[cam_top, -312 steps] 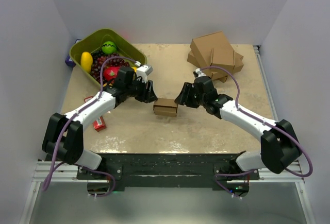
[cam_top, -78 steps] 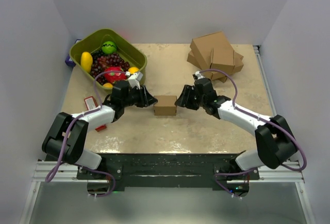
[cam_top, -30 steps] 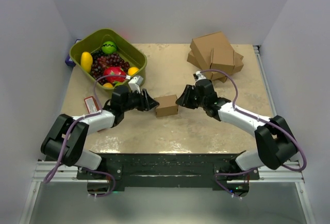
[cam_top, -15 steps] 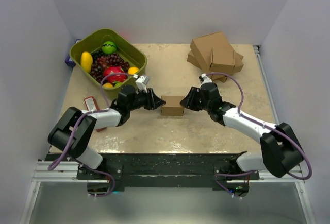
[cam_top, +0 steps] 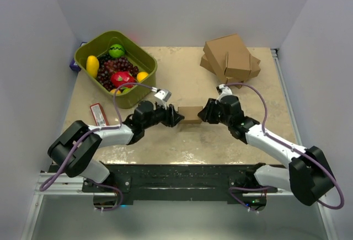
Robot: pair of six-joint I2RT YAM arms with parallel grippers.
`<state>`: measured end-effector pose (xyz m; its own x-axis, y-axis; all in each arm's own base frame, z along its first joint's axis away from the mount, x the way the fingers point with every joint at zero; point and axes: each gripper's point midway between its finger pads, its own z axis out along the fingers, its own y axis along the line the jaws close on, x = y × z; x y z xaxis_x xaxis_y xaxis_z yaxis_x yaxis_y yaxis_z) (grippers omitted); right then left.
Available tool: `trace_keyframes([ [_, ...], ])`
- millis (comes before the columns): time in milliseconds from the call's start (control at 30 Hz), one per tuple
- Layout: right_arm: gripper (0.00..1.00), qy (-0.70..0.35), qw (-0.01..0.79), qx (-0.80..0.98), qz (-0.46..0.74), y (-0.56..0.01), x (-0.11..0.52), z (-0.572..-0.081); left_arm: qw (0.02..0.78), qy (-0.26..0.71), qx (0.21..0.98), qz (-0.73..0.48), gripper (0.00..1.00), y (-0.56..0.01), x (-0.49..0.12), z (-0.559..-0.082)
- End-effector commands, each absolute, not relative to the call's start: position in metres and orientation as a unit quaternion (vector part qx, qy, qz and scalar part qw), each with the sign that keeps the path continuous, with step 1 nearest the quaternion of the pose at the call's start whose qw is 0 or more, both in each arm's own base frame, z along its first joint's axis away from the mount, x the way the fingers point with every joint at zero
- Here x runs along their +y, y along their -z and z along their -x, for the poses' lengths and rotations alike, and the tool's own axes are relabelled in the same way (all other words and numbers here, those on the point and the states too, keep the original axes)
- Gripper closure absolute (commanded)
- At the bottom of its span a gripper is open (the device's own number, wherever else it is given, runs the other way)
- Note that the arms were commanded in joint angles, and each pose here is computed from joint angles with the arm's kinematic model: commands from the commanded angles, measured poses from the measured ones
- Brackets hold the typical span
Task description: Fold the paper box
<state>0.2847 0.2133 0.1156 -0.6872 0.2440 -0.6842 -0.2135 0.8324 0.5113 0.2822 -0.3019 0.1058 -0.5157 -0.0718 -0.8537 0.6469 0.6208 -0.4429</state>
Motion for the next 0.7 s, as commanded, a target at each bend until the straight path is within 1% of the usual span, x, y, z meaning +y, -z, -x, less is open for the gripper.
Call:
trace_keyframes([
  [0,0.63,-0.318,0.379,0.869,0.03,-0.115,0.224,-0.259,0.418,0.403,0.773,-0.254,0.37,-0.088,-0.32,-0.235],
  [67,0.61,-0.318,0.382,0.867,0.032,-0.119,0.22,-0.254,0.419,0.394,0.778,-0.254,0.3,-0.084,-0.316,-0.231],
  [100,0.58,-0.316,0.382,0.868,0.031,-0.118,0.218,-0.252,0.419,0.394,0.778,-0.253,0.25,-0.084,-0.315,-0.228],
  [167,0.53,-0.312,0.383,0.869,0.031,-0.121,0.214,-0.248,0.429,0.39,0.777,-0.246,0.21,-0.087,-0.308,-0.226],
  [200,0.47,-0.311,0.383,0.87,0.032,-0.121,0.212,-0.246,0.431,0.388,0.777,-0.244,0.19,-0.087,-0.305,-0.225],
  [233,0.45,-0.306,0.379,0.873,0.031,-0.12,0.21,-0.243,0.43,0.385,0.78,-0.243,0.18,-0.084,-0.301,-0.221],
  [267,0.41,-0.304,0.378,0.874,0.031,-0.12,0.208,-0.242,0.437,0.386,0.776,-0.241,0.14,-0.091,-0.298,-0.22],
  [300,0.32,-0.304,0.384,0.871,0.031,-0.125,0.206,-0.24,0.438,0.386,0.776,-0.239,0.1,-0.092,-0.296,-0.218],
  [400,0.2,-0.296,0.387,0.873,0.032,-0.128,0.2,-0.235,0.442,0.383,0.776,-0.236,0.07,-0.097,-0.287,-0.213],
  [567,0.16,-0.276,0.391,0.877,0.033,-0.13,0.191,-0.234,0.466,0.359,0.777,-0.225,0.05,-0.112,-0.272,-0.215],
  [600,0.15,-0.272,0.398,0.876,0.031,-0.134,0.19,-0.237,0.472,0.354,0.775,-0.224,0.03,-0.116,-0.271,-0.217],
  [667,0.14,-0.266,0.4,0.877,0.032,-0.135,0.19,-0.242,0.492,0.324,0.782,-0.204,0.01,-0.124,-0.263,-0.231],
])
